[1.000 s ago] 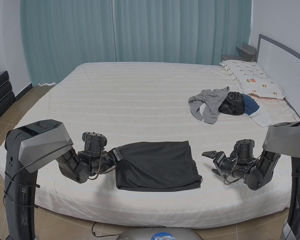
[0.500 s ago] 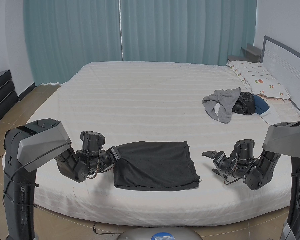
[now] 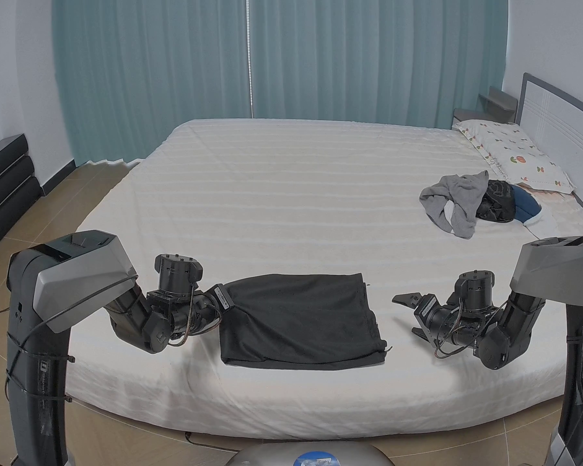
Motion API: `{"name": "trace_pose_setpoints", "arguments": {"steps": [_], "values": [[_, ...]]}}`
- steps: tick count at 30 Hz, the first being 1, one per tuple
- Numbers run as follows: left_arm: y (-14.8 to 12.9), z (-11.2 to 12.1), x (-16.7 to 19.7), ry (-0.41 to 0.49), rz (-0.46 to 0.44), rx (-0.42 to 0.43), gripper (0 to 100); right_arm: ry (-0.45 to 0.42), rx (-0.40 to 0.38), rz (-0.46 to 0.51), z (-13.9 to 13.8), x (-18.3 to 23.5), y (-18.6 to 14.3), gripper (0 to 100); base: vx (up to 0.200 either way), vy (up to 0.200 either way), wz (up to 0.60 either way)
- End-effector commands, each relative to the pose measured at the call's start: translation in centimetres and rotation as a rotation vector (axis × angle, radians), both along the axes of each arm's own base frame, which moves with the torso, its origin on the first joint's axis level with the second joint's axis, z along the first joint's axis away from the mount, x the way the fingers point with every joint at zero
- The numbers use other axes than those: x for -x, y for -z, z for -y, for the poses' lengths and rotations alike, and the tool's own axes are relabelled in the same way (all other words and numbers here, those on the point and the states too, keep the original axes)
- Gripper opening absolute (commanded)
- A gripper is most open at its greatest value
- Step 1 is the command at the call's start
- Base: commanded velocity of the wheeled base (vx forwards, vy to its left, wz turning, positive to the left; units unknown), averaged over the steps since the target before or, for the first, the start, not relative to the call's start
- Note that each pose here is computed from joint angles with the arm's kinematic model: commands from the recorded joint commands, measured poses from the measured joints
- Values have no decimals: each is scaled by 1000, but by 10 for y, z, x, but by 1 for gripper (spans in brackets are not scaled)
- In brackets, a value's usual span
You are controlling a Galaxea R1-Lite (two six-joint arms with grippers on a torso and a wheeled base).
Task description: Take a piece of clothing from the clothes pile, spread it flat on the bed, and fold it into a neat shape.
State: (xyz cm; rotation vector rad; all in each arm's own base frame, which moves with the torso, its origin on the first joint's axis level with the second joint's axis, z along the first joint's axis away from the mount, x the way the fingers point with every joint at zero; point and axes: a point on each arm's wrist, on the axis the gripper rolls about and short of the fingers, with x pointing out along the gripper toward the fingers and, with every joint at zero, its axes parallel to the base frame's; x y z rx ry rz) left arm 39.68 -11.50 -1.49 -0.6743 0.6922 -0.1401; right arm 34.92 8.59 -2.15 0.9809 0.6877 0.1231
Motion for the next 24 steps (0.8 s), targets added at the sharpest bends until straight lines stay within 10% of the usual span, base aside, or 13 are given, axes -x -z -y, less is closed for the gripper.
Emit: {"name": "trace_pose_setpoints", "arguments": {"steps": [1,12,24], "values": [[0,0,0,0,-1,0,0,0,0,0,0,0,0,100,0,200,0],[0,1,0,1,0,0,0,-1,1,-1,-1,0,1,100,0,200,0],[-2,5,4,6,-5,14,0,-30,1,-1,-11,3,1,100,0,0,0]]}}
